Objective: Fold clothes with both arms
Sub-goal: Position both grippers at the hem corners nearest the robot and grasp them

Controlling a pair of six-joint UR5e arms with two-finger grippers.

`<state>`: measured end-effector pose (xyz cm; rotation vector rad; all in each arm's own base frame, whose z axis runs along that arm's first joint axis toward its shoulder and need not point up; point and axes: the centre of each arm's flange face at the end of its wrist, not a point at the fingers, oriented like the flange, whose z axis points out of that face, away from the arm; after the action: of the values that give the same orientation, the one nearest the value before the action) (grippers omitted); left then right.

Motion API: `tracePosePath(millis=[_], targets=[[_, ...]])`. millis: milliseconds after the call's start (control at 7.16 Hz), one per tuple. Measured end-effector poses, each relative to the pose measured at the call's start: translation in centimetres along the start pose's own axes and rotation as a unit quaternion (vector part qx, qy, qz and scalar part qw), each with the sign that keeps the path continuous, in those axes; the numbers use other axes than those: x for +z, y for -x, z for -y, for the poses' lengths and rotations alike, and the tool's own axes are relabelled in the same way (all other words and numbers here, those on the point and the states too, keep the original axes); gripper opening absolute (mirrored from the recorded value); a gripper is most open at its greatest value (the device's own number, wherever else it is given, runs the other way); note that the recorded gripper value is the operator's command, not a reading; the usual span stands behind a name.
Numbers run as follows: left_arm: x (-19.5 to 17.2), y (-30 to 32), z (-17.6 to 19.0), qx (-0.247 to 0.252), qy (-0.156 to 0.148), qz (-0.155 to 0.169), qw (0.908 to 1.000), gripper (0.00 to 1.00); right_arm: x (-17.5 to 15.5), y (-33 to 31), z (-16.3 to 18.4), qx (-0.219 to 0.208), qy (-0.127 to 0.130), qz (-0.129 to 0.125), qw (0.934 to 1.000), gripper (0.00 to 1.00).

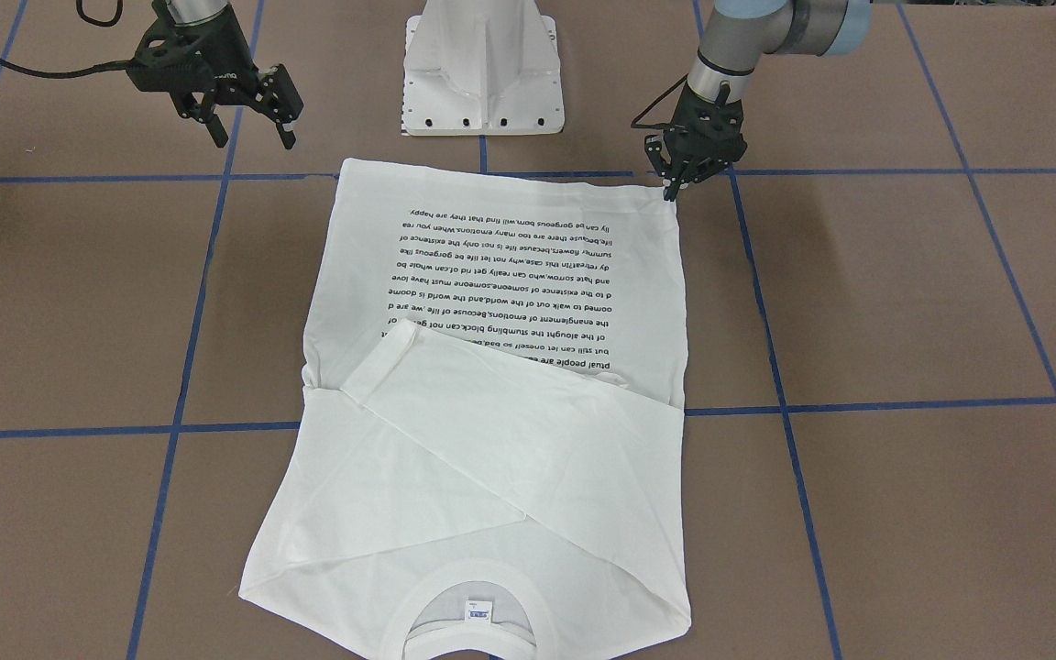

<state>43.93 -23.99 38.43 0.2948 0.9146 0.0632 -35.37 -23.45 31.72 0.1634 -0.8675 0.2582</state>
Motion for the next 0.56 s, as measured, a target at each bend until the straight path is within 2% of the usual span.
tracePosePath(millis=[140, 279, 419, 558], targets=[[-1.2, -0.5, 0.3, -0.002, -0.004, -0.011, 0.9999, 0.0, 0.7, 0.6, -2.1, 0.005, -0.015, 0.001, 0.9999, 0.85], [-2.0, -1.0, 0.6, -0.002, -0.006, -0.02, 0.9998, 0.0, 1.9, 1.3, -4.9, 0.013, -0.028, 0.001, 0.9995, 0.67], [-2.4, -1.4, 0.7, -0.003, -0.007, -0.025, 0.9996, 0.0, 3.7, 2.1, -7.6, 0.025, -0.04, -0.002, 0.9989, 0.59], [-2.6, -1.6, 0.8, -0.003, -0.008, -0.028, 0.9996, 0.0, 5.8, 3.5, -9.9, 0.04, -0.05, -0.011, 0.9979, 0.58]])
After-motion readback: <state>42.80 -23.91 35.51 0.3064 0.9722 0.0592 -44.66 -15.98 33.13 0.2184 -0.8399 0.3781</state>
